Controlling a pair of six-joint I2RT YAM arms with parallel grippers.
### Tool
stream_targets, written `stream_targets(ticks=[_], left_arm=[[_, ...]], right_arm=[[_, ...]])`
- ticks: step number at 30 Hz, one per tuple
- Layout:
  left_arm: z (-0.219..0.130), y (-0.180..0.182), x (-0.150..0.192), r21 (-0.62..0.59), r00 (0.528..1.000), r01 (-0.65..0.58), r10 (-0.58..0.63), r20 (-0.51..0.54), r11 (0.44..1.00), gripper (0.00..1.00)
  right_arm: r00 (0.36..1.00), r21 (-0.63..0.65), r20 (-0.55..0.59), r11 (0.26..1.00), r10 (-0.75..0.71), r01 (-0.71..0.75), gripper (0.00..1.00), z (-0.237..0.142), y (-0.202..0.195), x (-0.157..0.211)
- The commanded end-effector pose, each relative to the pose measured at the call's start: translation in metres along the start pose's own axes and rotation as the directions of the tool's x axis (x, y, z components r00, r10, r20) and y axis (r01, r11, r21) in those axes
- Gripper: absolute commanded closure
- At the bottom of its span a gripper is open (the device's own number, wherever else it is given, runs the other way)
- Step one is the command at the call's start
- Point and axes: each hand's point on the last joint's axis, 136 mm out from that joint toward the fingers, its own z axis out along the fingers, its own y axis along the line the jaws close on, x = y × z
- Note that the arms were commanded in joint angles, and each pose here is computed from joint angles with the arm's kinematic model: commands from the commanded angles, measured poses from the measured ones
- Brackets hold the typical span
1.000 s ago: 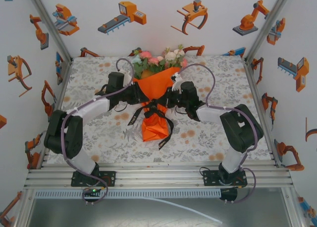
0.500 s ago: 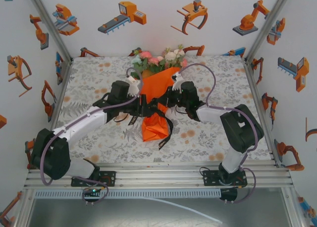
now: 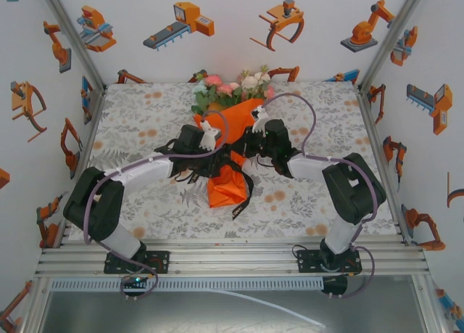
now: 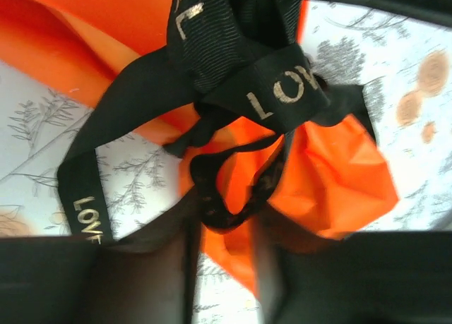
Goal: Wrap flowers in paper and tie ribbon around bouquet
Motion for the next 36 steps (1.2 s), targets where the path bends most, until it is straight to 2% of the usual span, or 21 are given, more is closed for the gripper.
stream_targets(ticks=[1, 2, 10, 17, 26, 36], left_arm=[[-0.007, 0.013, -0.018, -0.095, 0.999, 0.012, -0.008, 0.043, 0.995, 0.90], [-0.010, 0.021, -0.014, -0.133, 0.999, 0.036, -0.031, 0.039, 0.990, 1.00], [-0.043, 0.044, -0.004, -0.136, 0.972, 0.221, -0.207, 0.109, 0.966, 1.00], [-0.052, 0.049, -0.004, -0.105, 0.953, 0.286, -0.271, 0.135, 0.952, 1.00], [-0.060, 0.086, 0.021, -0.250, 0.901, 0.433, -0.411, 0.136, 0.866, 1.00], [-0.068, 0.126, 0.060, -0.302, 0.786, 0.616, -0.594, 0.170, 0.728, 1.00]], right_arm=[[0.995, 0.022, 0.094, 1.000, -0.017, 0.015, 1.00, -0.009, 0.005, -0.025], [0.995, 0.039, 0.100, 0.999, -0.016, 0.012, 1.00, -0.012, 0.001, -0.025], [0.997, 0.162, 0.077, 0.987, -0.025, 0.013, 1.00, -0.026, -0.023, -0.014], [0.998, 0.239, 0.051, 0.971, -0.023, 0.010, 1.00, -0.036, -0.036, -0.007], [1.000, 0.442, 0.019, 0.897, -0.018, 0.007, 1.00, -0.070, -0.072, 0.006], [1.000, 0.653, 0.030, 0.757, 0.007, -0.025, 1.00, -0.123, -0.112, 0.027]])
